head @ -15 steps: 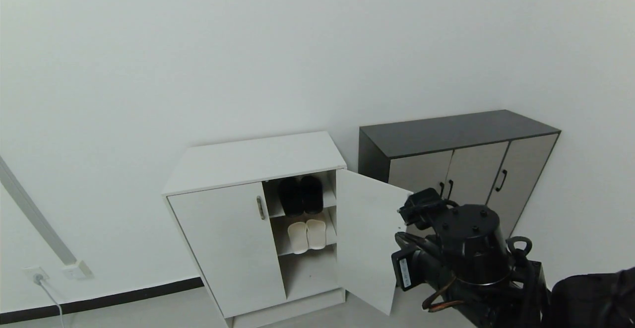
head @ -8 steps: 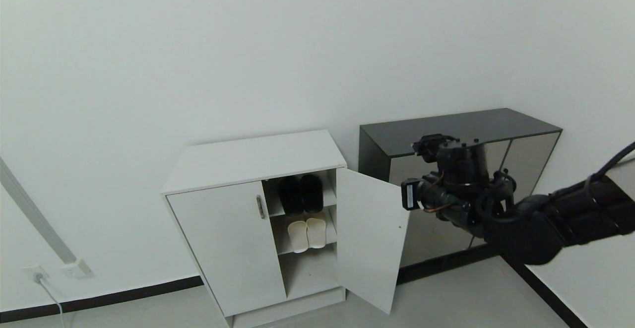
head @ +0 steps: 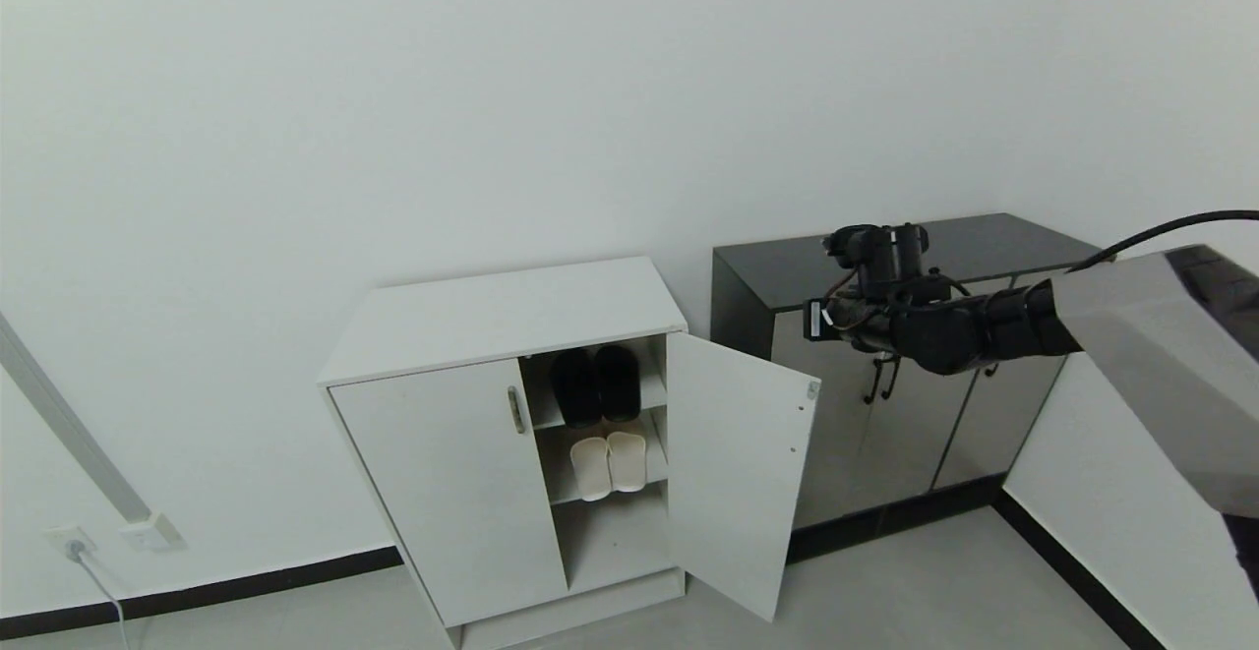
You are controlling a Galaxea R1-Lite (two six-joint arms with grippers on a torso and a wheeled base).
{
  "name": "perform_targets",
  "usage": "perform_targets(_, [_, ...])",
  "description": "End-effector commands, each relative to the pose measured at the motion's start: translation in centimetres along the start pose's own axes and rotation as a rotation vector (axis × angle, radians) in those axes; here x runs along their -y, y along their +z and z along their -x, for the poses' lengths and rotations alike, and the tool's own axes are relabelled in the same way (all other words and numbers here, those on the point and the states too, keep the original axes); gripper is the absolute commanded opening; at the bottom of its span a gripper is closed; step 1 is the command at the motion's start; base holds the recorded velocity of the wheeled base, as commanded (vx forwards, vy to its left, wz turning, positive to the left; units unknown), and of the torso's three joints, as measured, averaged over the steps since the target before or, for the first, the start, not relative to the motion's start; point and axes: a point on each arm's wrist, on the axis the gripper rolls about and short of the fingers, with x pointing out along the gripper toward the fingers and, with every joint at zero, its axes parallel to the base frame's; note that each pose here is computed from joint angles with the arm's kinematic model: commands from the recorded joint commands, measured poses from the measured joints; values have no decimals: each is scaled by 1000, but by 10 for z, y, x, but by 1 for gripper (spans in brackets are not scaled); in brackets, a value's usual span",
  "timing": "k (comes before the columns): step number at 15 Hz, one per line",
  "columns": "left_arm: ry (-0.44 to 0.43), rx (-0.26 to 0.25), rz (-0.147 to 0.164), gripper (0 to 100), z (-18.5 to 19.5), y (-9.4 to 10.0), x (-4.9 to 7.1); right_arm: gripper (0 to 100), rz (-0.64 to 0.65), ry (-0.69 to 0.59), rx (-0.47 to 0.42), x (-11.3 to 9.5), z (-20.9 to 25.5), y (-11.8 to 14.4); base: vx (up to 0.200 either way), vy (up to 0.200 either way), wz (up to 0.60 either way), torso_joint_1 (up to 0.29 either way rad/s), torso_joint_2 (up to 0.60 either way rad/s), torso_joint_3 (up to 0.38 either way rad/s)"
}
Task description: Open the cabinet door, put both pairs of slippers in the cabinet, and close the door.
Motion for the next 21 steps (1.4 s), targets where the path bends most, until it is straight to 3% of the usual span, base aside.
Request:
perform_targets(1, [0,0,0,0,0,0,0,0,-7,-30,-55,14,-58,-40,0,0,0,0,0,0])
perform_targets(5, [2,0,0,0,0,0,0,0,-7,-18,-87,19,-85,-72,0,0,0,0,0,0])
perform_targets(14, [0,0,2,0,0,0,0,0,-8,-24,-100,22,-87,-77,0,0,0,0,0,0])
perform_targets(18, [0,0,2,0,0,0,0,0,10,11,-108,1,-71,-69,0,0,0,0,0,0])
perform_targets(21, [0,0,0,0,0,0,0,0,43,72,-146,-32,-33,-62,0,0,0,0,0,0])
